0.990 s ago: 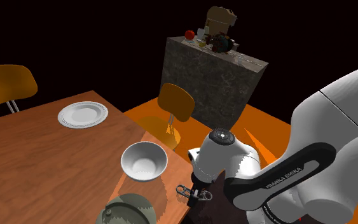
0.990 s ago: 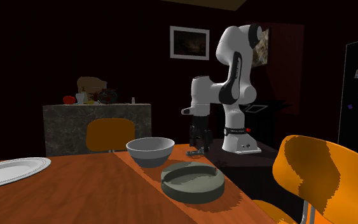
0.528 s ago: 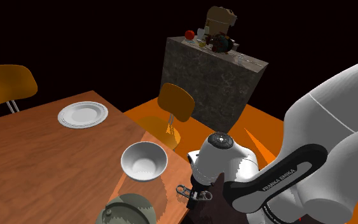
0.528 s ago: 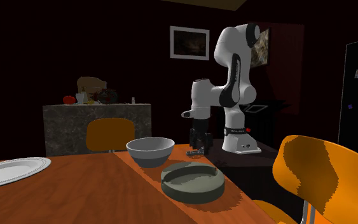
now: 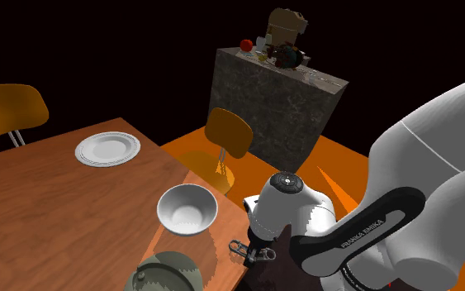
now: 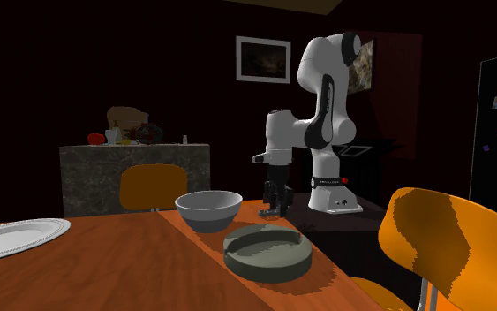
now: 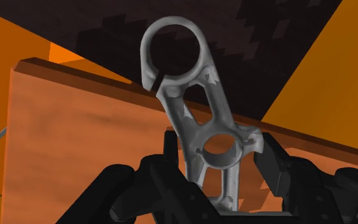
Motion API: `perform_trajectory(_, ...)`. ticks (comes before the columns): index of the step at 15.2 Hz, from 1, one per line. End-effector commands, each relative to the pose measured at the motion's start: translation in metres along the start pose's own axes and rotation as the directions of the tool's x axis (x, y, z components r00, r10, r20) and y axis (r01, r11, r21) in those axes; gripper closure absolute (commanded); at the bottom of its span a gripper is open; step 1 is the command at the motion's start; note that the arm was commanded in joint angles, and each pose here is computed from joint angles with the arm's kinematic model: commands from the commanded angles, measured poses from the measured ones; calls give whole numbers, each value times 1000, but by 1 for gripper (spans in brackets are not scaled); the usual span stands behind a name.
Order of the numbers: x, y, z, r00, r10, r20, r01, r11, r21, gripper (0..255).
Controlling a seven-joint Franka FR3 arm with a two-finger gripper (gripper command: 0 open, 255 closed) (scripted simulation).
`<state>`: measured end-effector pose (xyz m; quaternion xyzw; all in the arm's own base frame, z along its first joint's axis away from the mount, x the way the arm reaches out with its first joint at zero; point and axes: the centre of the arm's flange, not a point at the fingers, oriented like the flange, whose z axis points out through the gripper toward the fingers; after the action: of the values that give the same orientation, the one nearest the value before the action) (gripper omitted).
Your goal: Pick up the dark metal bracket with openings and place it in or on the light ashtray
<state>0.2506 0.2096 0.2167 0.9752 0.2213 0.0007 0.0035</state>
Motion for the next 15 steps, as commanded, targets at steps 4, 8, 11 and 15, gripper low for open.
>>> perform_trajectory(4,0,0,0,1000,0,0,0,1000,0,255)
perform_trajectory(8,0,0,-21,1000,0,0,0,1000,0,255)
perform_trajectory(11,0,0,-37,1000,0,0,0,1000,0,255)
perform_trajectory(15,0,0,-58,1000,0,0,0,1000,0,255)
